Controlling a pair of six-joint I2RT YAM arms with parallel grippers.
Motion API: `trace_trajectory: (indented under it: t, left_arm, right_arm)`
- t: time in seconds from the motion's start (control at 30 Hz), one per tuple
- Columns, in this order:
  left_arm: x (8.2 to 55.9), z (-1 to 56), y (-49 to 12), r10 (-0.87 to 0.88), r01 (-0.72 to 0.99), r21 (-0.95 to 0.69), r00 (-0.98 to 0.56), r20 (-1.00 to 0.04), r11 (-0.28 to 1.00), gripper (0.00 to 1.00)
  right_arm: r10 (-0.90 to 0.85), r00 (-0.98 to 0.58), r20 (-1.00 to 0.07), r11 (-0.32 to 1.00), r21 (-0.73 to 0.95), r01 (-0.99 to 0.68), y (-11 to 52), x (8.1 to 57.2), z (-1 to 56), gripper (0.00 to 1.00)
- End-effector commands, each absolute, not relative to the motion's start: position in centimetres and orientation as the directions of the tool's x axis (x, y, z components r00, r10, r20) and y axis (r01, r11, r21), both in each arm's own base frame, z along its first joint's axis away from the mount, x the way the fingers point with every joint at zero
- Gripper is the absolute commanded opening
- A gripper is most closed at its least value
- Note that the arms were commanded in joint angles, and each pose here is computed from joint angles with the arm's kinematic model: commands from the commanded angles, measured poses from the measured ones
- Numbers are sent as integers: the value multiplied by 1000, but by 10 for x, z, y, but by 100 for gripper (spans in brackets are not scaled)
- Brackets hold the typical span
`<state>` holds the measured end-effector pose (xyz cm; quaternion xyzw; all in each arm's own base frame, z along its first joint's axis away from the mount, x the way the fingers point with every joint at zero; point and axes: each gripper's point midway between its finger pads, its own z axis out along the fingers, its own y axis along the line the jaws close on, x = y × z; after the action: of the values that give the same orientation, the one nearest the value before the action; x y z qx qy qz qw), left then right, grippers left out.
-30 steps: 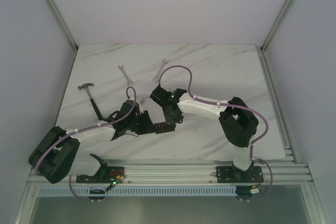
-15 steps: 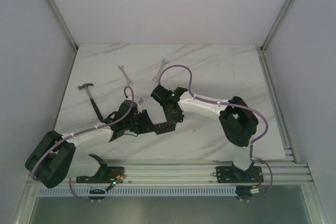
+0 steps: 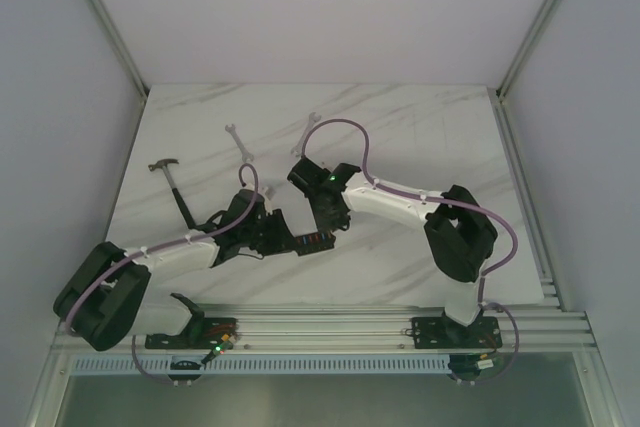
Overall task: Snap on the fuse box
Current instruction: Install the fuse at the fuse box base.
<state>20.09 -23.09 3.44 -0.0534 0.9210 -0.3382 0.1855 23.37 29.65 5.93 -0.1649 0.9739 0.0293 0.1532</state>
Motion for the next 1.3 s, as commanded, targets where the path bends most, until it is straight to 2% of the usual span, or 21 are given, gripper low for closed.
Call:
trace_trajectory:
  t: [0.0, 0.17, 0.57, 0.7, 1.1, 1.27]
  left_arm:
    - [208, 37, -233, -221, 33, -639, -923, -314, 768, 42]
    - [209, 37, -234, -217, 36, -639, -925, -313, 768, 42]
    - [207, 32, -234, -213, 27, -634, -930, -300, 773, 41]
    - [206, 31, -233, -213, 25, -632, -930, -298, 775, 41]
    - [204, 27, -232, -213, 15, -626, -933, -289, 780, 41]
    - [203, 24, -231, -212, 10, -622, -936, -282, 783, 41]
  right_arm:
    - [-299, -896, -330, 948, 9, -319, 296, 238, 72, 26]
    - [-303, -908, -289, 949, 1, -316, 292, 232, 58, 17]
    - [-317, -924, -215, 948, -46, -314, 282, 223, 35, 10]
    - [-326, -927, -185, 945, -43, -323, 281, 218, 27, 0]
    - [-371, -928, 37, 921, -114, -373, 252, 176, -20, 0]
    - [-383, -919, 93, 912, -121, -393, 245, 166, -44, 0]
